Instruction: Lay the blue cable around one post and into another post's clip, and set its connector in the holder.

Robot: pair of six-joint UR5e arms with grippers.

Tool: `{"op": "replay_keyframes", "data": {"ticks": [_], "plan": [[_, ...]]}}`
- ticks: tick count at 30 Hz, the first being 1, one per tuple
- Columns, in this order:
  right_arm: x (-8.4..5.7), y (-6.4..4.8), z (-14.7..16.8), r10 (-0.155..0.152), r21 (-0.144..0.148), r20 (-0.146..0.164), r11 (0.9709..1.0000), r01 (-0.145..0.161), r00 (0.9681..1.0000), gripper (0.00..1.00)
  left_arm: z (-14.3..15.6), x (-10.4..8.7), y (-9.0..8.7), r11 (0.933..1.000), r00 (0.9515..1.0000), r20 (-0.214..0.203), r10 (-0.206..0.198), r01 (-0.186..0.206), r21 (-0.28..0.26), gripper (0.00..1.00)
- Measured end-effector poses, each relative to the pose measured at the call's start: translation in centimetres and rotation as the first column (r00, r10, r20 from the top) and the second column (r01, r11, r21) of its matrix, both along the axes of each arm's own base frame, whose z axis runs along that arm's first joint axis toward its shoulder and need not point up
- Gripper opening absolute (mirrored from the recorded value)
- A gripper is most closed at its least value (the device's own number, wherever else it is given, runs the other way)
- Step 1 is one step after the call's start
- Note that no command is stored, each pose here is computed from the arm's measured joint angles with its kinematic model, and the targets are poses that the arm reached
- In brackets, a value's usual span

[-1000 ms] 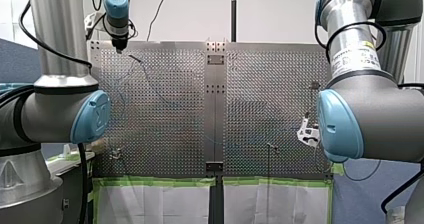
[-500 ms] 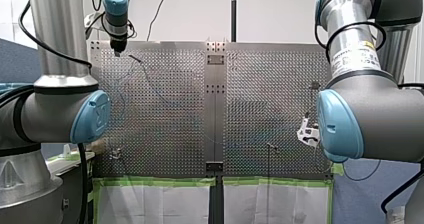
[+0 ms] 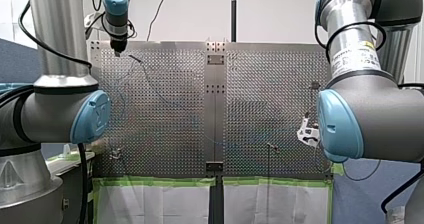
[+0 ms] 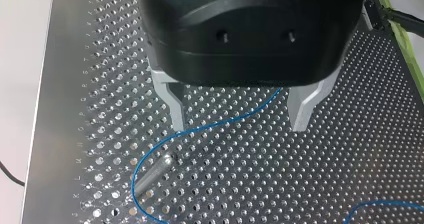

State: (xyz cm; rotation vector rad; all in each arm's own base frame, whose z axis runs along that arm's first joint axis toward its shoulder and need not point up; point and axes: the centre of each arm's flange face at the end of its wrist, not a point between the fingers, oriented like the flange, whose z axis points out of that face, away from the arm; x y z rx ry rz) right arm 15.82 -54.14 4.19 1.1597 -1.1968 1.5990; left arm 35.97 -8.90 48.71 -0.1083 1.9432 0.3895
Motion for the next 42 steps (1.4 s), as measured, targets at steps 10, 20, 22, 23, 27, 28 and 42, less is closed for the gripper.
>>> {"op": "replay_keyframes", "data": {"ticks": [10, 20, 22, 23, 27, 28, 42], "plan": [[0.0, 0.0, 0.0, 0.0, 0.0, 0.001, 1.0, 0.0, 1.0, 0.0, 0.0, 0.0, 0.0, 1.0, 1.0, 0.002, 0.002, -0.002, -0.004, 1.0], [0.0, 0.0, 0.0, 0.0, 0.0, 0.001, 1.0, 0.0, 1.0, 0.0, 0.0, 0.0, 0.0, 1.0, 1.0, 0.002, 0.003, -0.003, -0.006, 1.0], [0.0, 0.0, 0.0, 0.0, 0.0, 0.001, 1.0, 0.0, 1.0, 0.0, 0.0, 0.0, 0.0, 1.0, 1.0, 0.002, 0.002, -0.002, -0.007, 1.0], [0.0, 0.0, 0.0, 0.0, 0.0, 0.001, 1.0, 0.0, 1.0, 0.0, 0.0, 0.0, 0.0, 1.0, 1.0, 0.002, 0.002, -0.002, -0.007, 1.0], [0.0, 0.0, 0.0, 0.0, 0.001, 0.001, 1.0, 0.0, 1.0, 0.0, 0.1, -0.1, 0.0, 1.0, 1.0, 0.004, 0.003, -0.003, -0.007, 1.0], [0.0, 0.0, 0.0, 0.0, 0.001, 0.001, 1.0, 0.0, 1.0, 0.0, 0.1, -0.1, 0.0, 1.0, 1.0, 0.004, 0.003, -0.003, -0.008, 1.0], [0.0, 0.0, 0.0, 0.001, 0.003, -0.007, 1.0, -0.001, 1.0, 0.0, 0.0, -1.6, -0.9, 0.9964, 0.9964, 0.078, -0.034, 0.04, -0.075, 1.0]]}}
